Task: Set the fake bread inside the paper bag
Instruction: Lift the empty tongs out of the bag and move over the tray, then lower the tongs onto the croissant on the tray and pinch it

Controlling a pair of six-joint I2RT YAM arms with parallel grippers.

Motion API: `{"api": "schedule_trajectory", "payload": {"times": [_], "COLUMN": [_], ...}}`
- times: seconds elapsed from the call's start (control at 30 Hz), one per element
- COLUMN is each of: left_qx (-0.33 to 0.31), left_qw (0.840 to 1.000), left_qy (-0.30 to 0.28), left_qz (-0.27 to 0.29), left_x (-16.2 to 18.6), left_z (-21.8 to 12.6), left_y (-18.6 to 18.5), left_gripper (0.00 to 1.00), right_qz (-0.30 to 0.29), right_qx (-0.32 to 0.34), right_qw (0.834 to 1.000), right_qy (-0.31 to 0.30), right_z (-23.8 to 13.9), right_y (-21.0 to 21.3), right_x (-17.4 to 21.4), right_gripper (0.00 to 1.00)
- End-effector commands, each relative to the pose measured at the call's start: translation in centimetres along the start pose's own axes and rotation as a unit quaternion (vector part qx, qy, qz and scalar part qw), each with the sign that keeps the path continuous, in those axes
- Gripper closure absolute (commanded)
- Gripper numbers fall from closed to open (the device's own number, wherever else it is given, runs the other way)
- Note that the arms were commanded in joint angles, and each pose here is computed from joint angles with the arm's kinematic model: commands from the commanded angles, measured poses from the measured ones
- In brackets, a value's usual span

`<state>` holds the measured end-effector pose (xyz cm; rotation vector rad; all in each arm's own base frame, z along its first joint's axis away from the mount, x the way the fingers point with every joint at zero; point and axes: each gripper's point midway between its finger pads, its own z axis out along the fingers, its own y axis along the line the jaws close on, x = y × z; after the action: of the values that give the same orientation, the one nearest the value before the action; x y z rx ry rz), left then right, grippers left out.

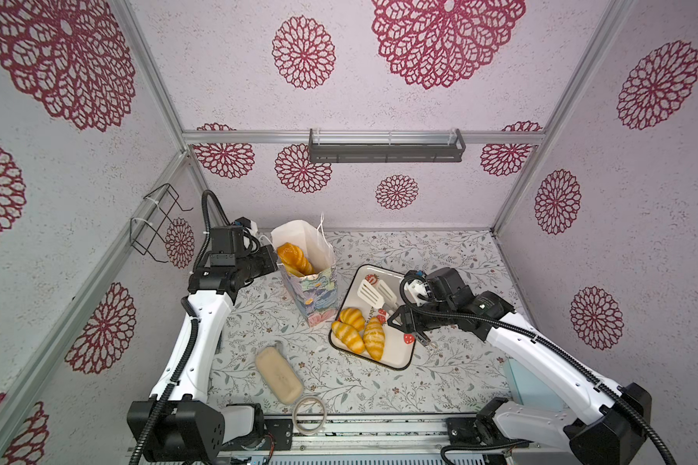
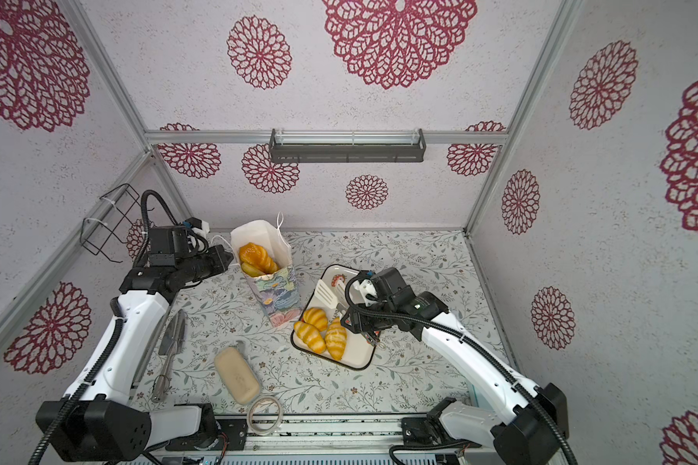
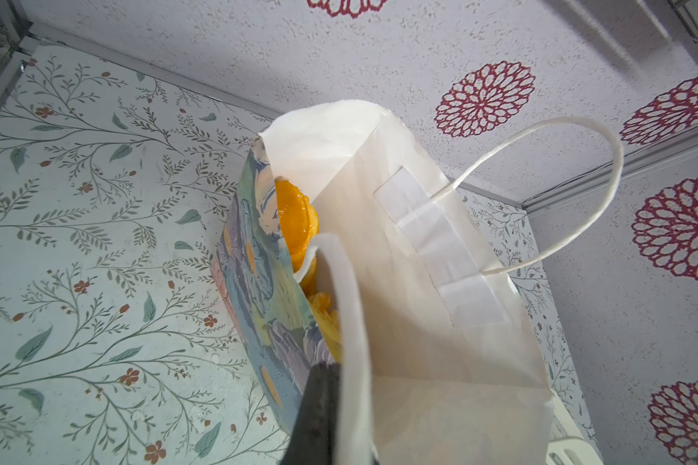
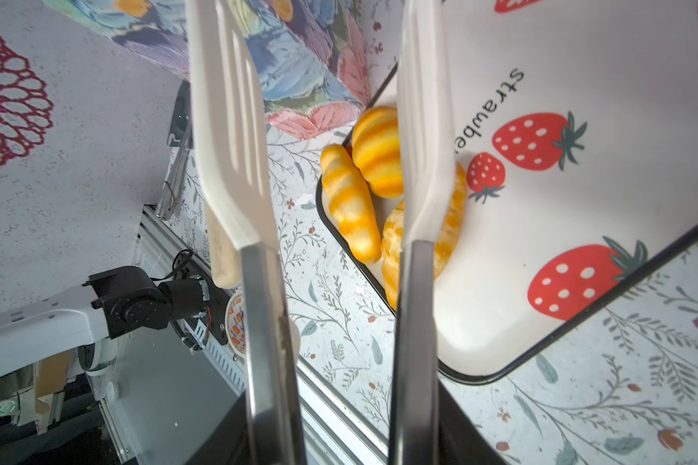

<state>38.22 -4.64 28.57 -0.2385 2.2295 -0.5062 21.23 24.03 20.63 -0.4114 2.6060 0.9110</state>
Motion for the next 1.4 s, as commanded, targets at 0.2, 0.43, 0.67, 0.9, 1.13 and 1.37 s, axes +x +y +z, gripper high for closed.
{"api": "schedule_trajectory", "payload": {"times": [0.2,0.43,0.67,0.9,1.13,1.37], "left_qx": [0.005,0.005,0.005,0.004,0.005,0.004], "left_qw": [1.000,1.000,1.000,1.000,1.000,1.000], "left_qy": [-0.005,-0.002,-0.001,0.000,0.001,0.001], "left_qz": [-0.001,-0.002,-0.003,-0.003,-0.003,-0.003], "left_x": [-0.1,0.0,0.0,0.1,0.1,0.1], "left_z": [0.0,0.2,0.2,0.3,0.4,0.4], "left_y": [0.0,0.1,0.1,0.1,0.1,0.1], "left_gripper": [1.00,1.00,1.00,1.00,1.00,1.00], "right_qz": [0.014,0.024,0.022,0.022,0.022,0.021], "right_qx": [0.026,0.044,0.055,0.053,0.057,0.058], "right_qw": [0.999,0.997,0.995,0.994,0.992,0.991], "right_qy": [0.030,0.060,0.079,0.097,0.112,0.122], "right_z": [-0.4,0.3,1.3,2.3,2.9,3.6], "right_y": [-1.5,-2.8,-3.4,-3.7,-4.0,-4.1], "right_x": [2.5,4.5,5.5,6.2,6.8,7.1], "right_gripper": [0.48,0.48,0.46,0.46,0.45,0.44]}}
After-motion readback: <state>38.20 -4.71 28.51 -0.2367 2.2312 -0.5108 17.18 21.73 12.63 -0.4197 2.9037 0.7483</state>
